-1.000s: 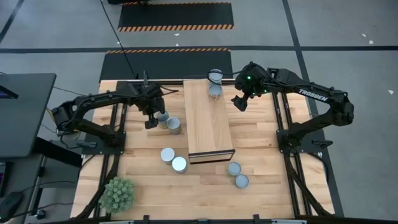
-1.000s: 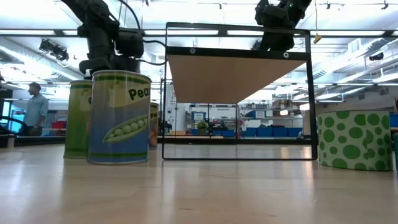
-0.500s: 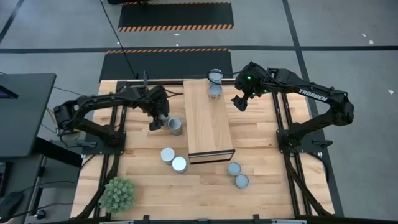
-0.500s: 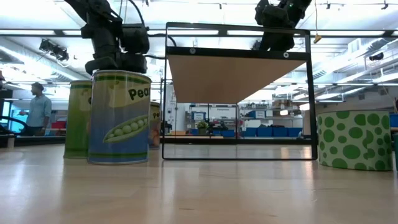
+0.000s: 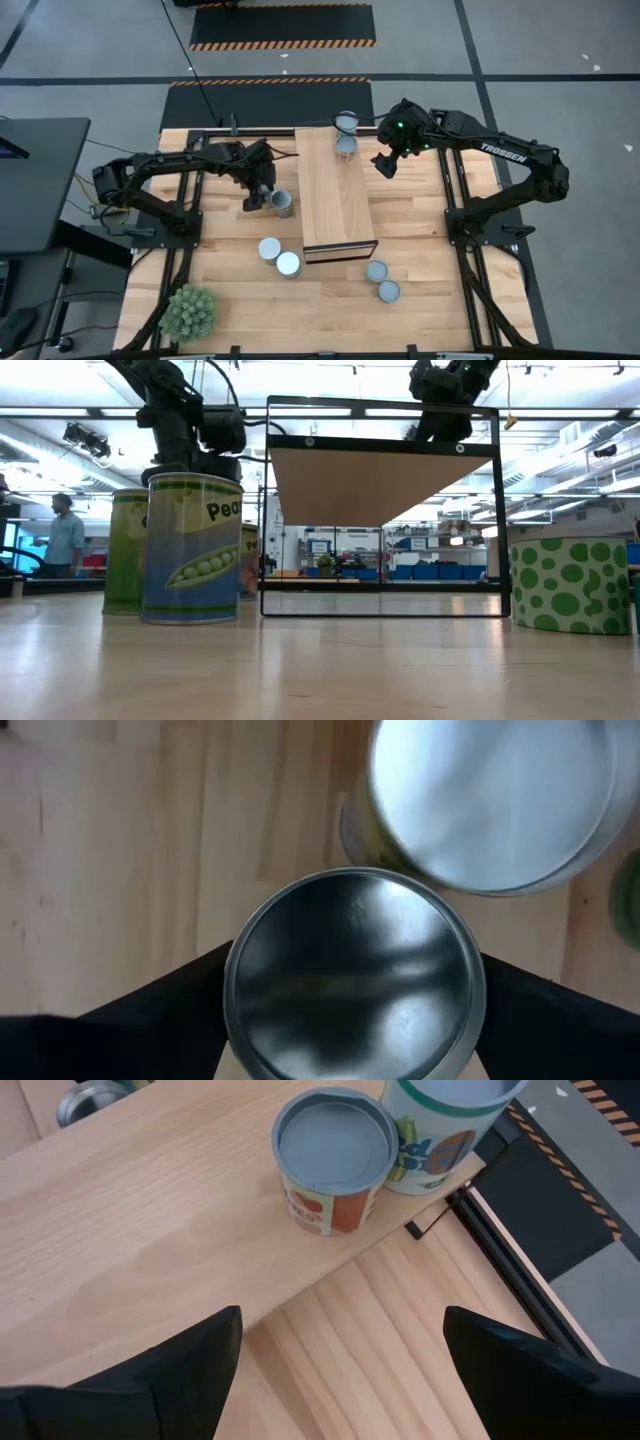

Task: Pick and place cans onto a shelf
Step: Put the canned carrots on the shelf, then put the canned peaches on the shelf

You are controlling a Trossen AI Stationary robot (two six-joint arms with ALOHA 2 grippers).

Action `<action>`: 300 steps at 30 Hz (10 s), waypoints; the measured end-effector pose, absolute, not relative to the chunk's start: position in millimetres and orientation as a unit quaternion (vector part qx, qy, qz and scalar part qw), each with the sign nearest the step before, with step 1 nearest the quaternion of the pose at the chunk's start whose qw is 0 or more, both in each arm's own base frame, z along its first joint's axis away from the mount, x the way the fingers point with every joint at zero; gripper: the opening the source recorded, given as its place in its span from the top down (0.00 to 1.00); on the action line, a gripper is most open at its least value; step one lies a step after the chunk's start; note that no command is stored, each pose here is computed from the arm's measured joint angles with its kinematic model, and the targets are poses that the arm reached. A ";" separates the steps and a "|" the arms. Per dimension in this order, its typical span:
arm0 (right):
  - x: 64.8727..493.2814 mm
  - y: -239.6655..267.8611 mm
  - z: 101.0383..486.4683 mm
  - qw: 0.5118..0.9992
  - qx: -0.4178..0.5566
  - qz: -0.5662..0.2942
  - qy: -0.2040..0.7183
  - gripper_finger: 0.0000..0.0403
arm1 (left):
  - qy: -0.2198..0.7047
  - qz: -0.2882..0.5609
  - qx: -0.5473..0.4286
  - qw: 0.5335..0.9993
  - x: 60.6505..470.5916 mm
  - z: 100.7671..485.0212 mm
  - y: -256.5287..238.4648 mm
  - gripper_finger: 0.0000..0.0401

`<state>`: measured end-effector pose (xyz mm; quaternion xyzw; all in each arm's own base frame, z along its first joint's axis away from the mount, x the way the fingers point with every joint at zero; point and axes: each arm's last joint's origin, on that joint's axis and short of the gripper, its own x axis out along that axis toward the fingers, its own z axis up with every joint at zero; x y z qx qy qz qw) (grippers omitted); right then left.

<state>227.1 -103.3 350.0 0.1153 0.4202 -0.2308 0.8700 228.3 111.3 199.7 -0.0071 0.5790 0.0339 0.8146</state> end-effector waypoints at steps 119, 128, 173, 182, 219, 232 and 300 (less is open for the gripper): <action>229.5 -104.4 352.0 0.874 0.128 -0.241 0.401 0.12 | 0.504 0.051 0.161 0.847 351.6 375.9 144.6 0.20; 229.5 -104.4 352.0 0.875 0.126 -0.240 0.402 0.12 | 0.514 0.094 0.193 0.830 362.2 359.3 140.1 0.50; 231.1 -103.0 352.8 0.876 0.140 -0.242 0.392 0.12 | 0.496 -0.062 0.291 0.815 343.0 357.9 180.6 0.99; 233.9 -102.6 354.9 0.883 0.139 -0.241 0.377 0.12 | 0.477 -0.087 0.283 0.828 326.1 373.2 193.6 1.00; 237.8 -104.0 358.9 0.897 0.127 -0.235 0.352 0.12 | 0.524 -0.034 0.269 0.807 331.2 365.9 185.3 0.62; 237.8 -103.4 358.7 0.898 0.129 -0.225 0.354 0.12 | 0.532 0.009 0.269 0.803 333.4 368.4 183.8 0.62; 245.0 -62.5 353.0 0.882 0.160 -0.213 0.388 0.12 | 0.565 0.078 -0.118 0.813 199.5 284.4 -4.1 0.21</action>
